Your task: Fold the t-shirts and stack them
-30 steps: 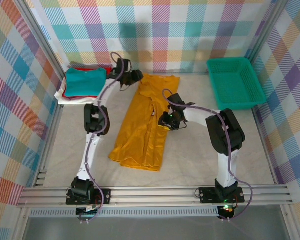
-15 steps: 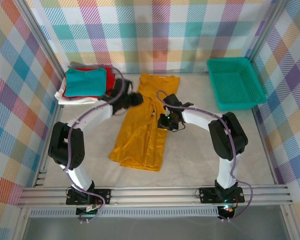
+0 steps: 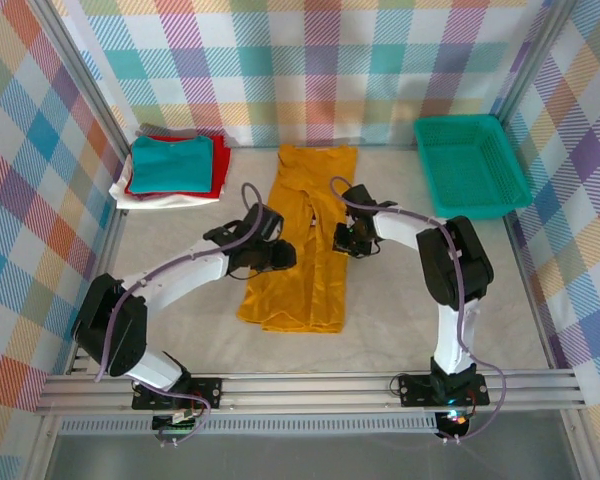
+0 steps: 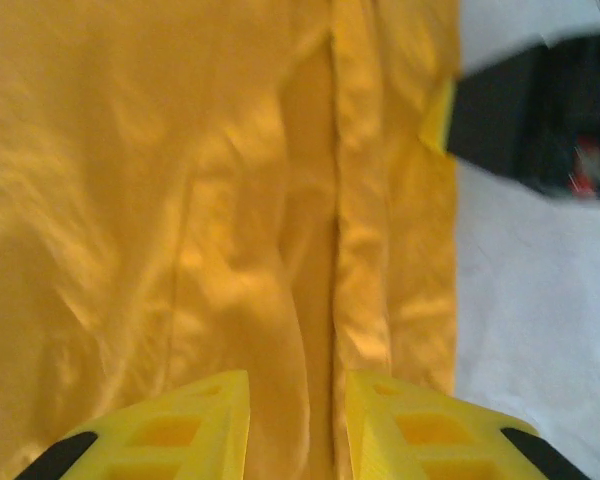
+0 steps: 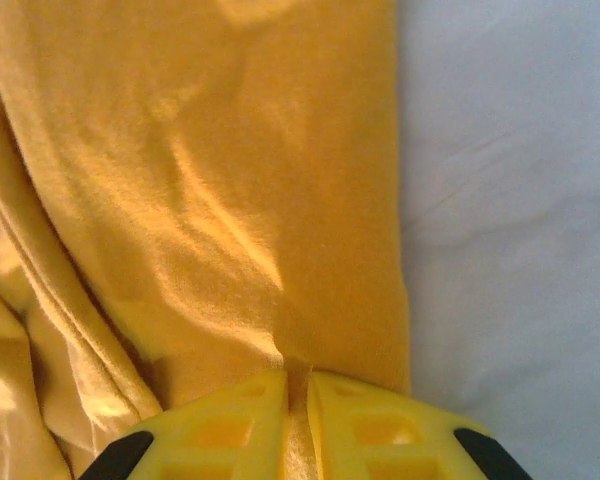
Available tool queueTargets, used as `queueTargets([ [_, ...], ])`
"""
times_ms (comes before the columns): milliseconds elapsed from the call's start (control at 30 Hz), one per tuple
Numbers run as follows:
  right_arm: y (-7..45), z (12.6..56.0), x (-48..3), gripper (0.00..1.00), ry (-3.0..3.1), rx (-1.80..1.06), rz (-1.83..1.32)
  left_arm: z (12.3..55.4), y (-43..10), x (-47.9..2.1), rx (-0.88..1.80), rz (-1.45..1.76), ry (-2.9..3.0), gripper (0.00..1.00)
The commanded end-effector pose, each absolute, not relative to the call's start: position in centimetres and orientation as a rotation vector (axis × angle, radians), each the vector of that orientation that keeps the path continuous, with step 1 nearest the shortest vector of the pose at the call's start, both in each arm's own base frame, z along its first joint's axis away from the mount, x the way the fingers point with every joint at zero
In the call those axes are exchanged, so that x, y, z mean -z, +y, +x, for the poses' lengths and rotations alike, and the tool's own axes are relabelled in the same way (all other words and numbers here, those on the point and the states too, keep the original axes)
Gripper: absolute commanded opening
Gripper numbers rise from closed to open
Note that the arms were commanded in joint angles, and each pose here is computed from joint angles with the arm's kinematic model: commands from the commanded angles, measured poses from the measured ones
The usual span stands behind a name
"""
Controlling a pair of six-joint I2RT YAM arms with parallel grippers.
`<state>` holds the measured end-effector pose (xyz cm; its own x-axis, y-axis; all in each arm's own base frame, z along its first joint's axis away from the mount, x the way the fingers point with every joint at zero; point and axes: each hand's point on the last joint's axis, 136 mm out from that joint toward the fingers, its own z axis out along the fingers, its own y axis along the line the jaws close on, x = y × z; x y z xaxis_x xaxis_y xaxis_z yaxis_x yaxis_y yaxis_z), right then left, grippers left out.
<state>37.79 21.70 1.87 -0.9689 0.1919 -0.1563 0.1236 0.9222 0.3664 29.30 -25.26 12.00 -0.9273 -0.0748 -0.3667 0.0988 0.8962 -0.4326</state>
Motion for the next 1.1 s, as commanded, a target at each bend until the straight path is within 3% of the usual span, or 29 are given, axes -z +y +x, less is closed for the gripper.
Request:
queueTargets([
  [0, 17.6, 37.9, 0.5, 0.17, 2.94, -0.297, 0.285, 26.8, -24.4, -9.4, 0.606, -0.047, 2.772, 0.31],
  [267, 15.7, 39.9, -4.0, 0.25, 2.873, -0.288, 0.221, 27.9, -24.2, -6.7, 0.549, -0.092, 2.75, 0.28],
  [433, 18.5, 34.3, -7.9, 0.35, 2.847, -0.699, 0.127, 28.4, -24.2, -6.1, 0.529, -0.083, 2.744, 0.27],
  [633, 19.4, 26.4, -8.6, 0.37, 2.889, -1.005, 0.14, 27.8, -24.4, -4.8, 0.532, -0.048, 2.778, 0.25],
  [833, 18.7, 21.9, -6.2, 0.37, 2.995, -1.047, 0.191, 26.9, -23.7, -3.3, 0.489, -0.051, 2.83, 0.24],
  [1067, 19.3, 21.2, -4.5, 0.37, 3.032, -1.083, 0.178, 26.1, -23.9, -2.0, 0.456, -0.029, 2.858, 0.23],
])
